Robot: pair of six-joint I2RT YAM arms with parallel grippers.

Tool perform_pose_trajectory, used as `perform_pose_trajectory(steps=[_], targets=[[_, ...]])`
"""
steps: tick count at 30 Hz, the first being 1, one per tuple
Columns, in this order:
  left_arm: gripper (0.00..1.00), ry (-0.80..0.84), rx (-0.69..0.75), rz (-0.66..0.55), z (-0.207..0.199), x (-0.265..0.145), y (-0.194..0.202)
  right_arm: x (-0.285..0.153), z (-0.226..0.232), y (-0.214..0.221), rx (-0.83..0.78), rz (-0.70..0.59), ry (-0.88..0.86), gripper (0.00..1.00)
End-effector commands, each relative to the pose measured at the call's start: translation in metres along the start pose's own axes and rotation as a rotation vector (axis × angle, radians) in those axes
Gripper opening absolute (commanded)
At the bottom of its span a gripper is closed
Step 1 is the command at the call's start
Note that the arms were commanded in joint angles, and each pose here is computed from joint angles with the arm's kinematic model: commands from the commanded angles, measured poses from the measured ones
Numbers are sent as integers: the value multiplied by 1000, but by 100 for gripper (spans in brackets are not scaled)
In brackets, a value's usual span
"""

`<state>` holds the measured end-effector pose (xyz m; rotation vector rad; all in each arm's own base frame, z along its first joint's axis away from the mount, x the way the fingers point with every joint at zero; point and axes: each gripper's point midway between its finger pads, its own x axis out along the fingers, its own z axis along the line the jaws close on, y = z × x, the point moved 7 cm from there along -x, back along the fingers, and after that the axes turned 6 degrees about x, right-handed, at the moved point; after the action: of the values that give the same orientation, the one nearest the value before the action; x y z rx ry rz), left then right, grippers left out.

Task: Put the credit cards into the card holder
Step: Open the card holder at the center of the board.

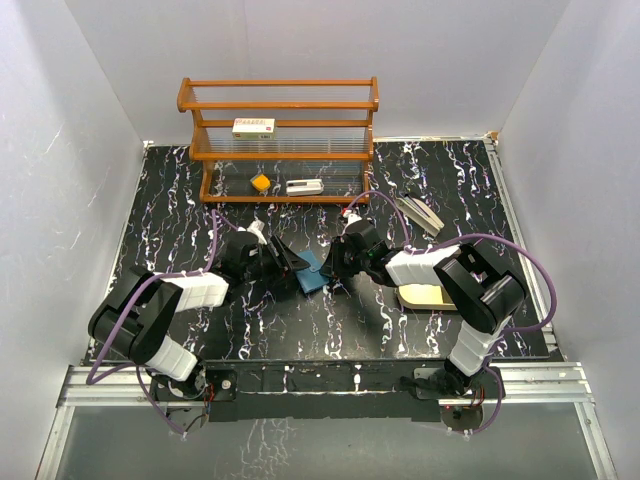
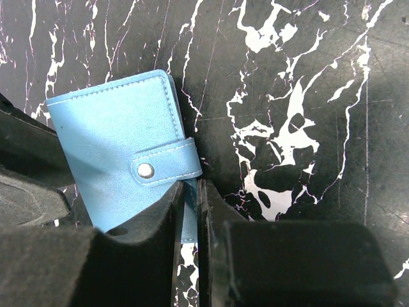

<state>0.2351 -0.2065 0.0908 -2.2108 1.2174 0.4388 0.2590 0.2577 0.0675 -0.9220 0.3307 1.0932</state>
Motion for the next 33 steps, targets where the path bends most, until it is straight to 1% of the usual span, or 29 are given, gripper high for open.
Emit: perform_pose_trajectory(steps=[1, 6, 7, 13, 17, 21, 25, 28, 33], targets=[[51, 120, 48, 18, -19, -7, 2, -4, -39, 53, 18, 208, 161, 12], [46, 86, 68, 25, -11, -6, 4, -9, -39, 49, 3, 185, 176, 12], [44, 84, 68, 24, -11, -6, 4, -10, -39, 49, 0, 183, 181, 12], [25, 95, 71, 26, -11, -5, 5, -15, -41, 51, -6, 192, 189, 13], [14, 74, 77, 29, -6, -6, 6, -22, -31, 39, -24, 158, 181, 14], [1, 73, 87, 62, -6, -7, 10, -33, -21, 28, -33, 135, 186, 19], [0, 50, 95, 99, -5, -11, 12, -53, -9, 14, -51, 90, 200, 27], [0, 35, 92, 125, -4, -16, 17, -69, 0, 4, -54, 65, 215, 29], [0, 34, 79, 178, -4, -21, 28, -82, 21, 1, 3, 60, 130, 32]])
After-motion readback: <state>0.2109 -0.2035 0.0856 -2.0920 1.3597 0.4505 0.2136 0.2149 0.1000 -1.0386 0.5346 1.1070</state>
